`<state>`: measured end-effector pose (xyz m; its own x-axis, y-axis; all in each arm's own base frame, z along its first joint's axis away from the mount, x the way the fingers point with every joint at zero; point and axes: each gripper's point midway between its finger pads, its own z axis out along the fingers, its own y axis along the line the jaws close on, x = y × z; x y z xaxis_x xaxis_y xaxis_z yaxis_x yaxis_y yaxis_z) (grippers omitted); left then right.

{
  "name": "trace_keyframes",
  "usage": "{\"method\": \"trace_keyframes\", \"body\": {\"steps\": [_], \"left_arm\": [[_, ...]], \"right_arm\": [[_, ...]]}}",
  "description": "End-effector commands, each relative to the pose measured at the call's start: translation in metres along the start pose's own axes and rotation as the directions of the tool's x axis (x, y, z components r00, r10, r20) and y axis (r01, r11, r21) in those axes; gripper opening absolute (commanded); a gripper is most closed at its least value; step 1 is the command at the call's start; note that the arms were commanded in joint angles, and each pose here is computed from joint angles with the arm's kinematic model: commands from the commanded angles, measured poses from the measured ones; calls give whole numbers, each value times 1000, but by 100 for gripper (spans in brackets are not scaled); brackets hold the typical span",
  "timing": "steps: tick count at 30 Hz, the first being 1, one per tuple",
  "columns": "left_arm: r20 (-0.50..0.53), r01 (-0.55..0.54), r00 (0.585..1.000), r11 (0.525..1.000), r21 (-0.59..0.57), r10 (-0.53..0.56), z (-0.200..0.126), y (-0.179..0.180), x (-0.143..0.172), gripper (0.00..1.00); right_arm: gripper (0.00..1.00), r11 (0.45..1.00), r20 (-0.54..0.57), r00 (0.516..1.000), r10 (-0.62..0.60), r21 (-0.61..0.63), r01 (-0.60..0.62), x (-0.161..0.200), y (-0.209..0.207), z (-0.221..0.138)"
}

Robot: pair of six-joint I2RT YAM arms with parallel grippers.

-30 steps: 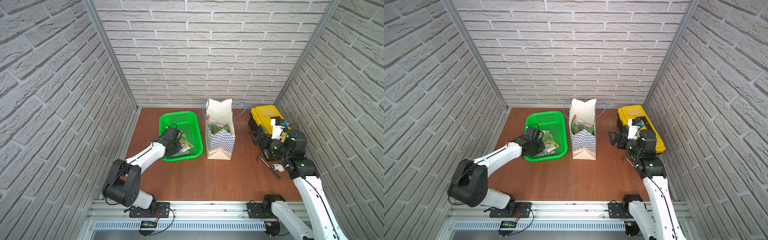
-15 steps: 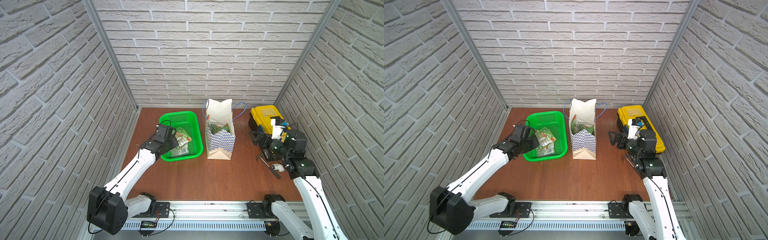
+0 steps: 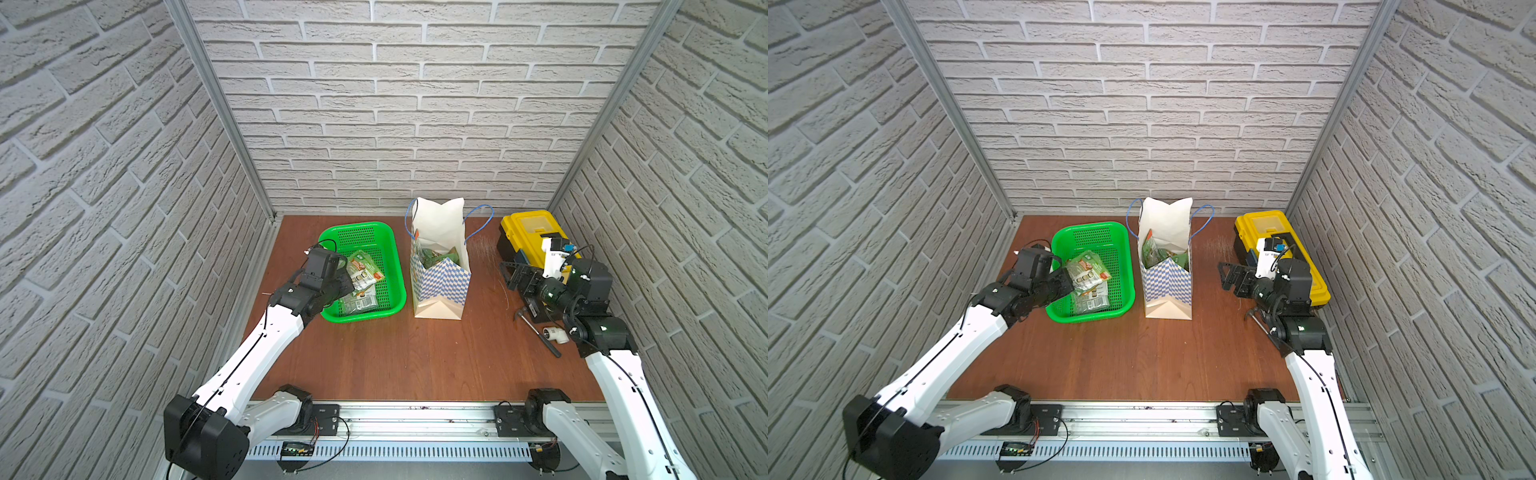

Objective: Place the condiment packets inside the bag
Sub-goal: Place the condiment packet in the paper bag.

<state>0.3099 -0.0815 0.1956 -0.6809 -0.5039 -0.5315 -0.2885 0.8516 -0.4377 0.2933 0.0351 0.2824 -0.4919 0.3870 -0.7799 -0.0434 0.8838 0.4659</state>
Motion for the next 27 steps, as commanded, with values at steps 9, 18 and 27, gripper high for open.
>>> {"method": "trace_keyframes", "body": {"steps": [9, 18, 27], "left_arm": [[82, -51, 996, 994, 100, 43, -38, -27, -23, 0], [273, -141, 960, 957, 254, 69, -98, -83, -57, 0], [427, -374, 874, 881, 291, 230, -142, -184, -72, 0]], "right_arm": [[96, 1000, 38, 999, -24, 2, 24, -6, 0, -2], [97, 1000, 46, 999, -26, 2, 26, -6, 0, -5], [97, 1000, 58, 998, -29, -3, 30, -9, 3, -10]]}}
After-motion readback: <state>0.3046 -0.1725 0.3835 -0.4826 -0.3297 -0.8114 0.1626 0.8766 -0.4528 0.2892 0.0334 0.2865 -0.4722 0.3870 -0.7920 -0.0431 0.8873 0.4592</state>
